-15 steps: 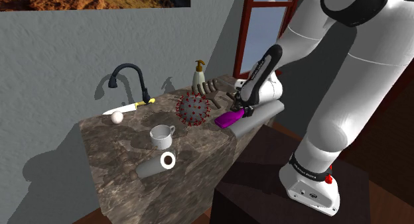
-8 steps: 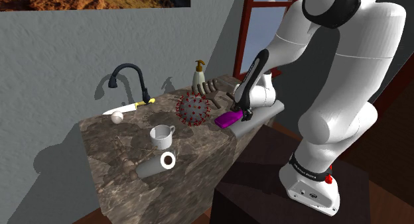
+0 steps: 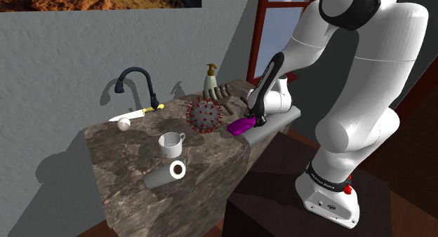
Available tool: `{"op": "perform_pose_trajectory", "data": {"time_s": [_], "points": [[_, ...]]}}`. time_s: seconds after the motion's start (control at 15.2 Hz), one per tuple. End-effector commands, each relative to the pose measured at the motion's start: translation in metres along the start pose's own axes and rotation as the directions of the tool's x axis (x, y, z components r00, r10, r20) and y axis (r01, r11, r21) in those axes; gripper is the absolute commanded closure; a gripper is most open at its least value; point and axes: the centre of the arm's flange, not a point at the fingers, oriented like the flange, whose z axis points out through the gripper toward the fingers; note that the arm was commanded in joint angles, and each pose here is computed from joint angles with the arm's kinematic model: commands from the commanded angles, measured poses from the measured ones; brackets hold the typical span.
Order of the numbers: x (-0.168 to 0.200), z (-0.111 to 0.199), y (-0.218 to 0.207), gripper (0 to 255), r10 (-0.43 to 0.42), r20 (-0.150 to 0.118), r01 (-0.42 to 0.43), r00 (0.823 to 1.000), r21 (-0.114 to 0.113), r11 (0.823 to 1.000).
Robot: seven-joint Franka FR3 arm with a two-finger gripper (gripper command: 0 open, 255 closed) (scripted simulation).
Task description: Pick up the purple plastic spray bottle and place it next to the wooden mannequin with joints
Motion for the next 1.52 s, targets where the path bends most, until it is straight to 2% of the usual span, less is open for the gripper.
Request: {"op": "perform_pose_trajectory", "data": {"time_s": [0.0,0.46,1.45], "points": [[0.0,0.0,0.0,255,0.0,0.0,0.0,1.0,0.0,1.0],[0.0,0.0,0.0,255,0.0,0.0,0.0,1.0,0.0,1.0],[0.001,-0.076,0.023,255,0.0,0.0,0.0,1.0,0.0,1.0]]}}
